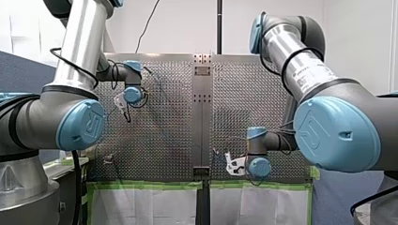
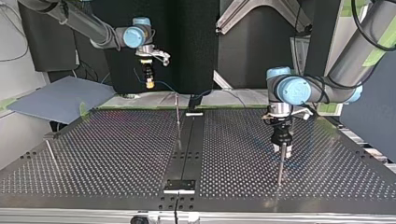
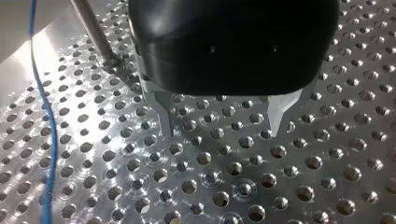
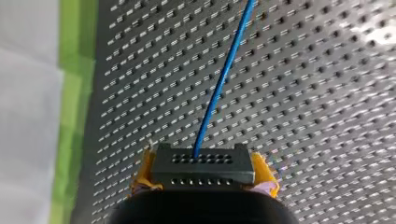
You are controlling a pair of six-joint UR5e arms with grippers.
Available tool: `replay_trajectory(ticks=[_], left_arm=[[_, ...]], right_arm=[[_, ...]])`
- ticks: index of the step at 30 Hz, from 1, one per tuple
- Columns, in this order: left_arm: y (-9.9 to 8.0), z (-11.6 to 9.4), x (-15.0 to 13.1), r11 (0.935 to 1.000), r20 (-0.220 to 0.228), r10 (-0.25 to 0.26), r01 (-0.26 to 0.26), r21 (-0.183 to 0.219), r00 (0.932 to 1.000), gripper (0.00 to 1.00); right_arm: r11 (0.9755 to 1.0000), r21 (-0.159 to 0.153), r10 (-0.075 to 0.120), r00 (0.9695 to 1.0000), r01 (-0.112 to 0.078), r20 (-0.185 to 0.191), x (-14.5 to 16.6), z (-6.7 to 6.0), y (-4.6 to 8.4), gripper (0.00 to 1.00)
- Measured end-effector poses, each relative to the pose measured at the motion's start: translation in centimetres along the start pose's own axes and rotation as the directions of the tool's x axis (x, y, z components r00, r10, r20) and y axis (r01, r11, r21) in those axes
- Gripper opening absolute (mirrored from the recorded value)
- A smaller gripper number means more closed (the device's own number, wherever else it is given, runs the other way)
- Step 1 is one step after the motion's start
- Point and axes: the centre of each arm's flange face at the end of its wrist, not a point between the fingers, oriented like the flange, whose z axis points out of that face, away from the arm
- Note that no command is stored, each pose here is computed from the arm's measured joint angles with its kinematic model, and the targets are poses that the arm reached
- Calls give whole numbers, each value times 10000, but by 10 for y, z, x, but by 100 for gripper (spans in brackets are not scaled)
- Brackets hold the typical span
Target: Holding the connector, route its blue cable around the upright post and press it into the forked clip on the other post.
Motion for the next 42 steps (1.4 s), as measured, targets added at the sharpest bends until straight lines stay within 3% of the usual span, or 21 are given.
replay_trajectory(ticks=[6,12,17,21,27,30,34,37,42], left_arm=[[0,0,0,10000,-34,4,-4,-8,10000,100],[-1,-2,1,10000,-94,11,-12,-35,10000,100],[0,-2,2,10000,-125,19,-20,-96,9999,100],[0,-2,2,9999,-142,22,-24,-114,9999,100],[1,-4,2,9996,-181,64,-69,-277,9998,100],[2,-6,4,9990,-296,177,-189,-417,9994,100],[1,-10,6,9973,-470,374,-402,-608,9982,100],[0,-14,9,9947,-669,596,-649,-795,9960,100],[-1,-22,13,9869,-1034,1048,-1163,-1121,9891,100]], right_arm=[[9989,462,22,9993,-5,-367,23,0,-2,44],[9953,969,37,9989,9,-477,28,-2,-7,44],[9892,1462,151,9987,-78,-490,23,-12,-14,44],[9837,1768,428,9973,-317,-592,19,-19,-15,44],[9773,2077,578,9957,-416,-724,17,-20,-13,44],[9793,1978,574,9962,-433,-659,16,-19,-9,44],[9855,1635,547,9971,-454,-524,13,-18,-2,44],[9889,1410,543,9975,-476,-442,12,-17,4,44],[9920,1143,576,9977,-532,-356,10,-16,12,44]])
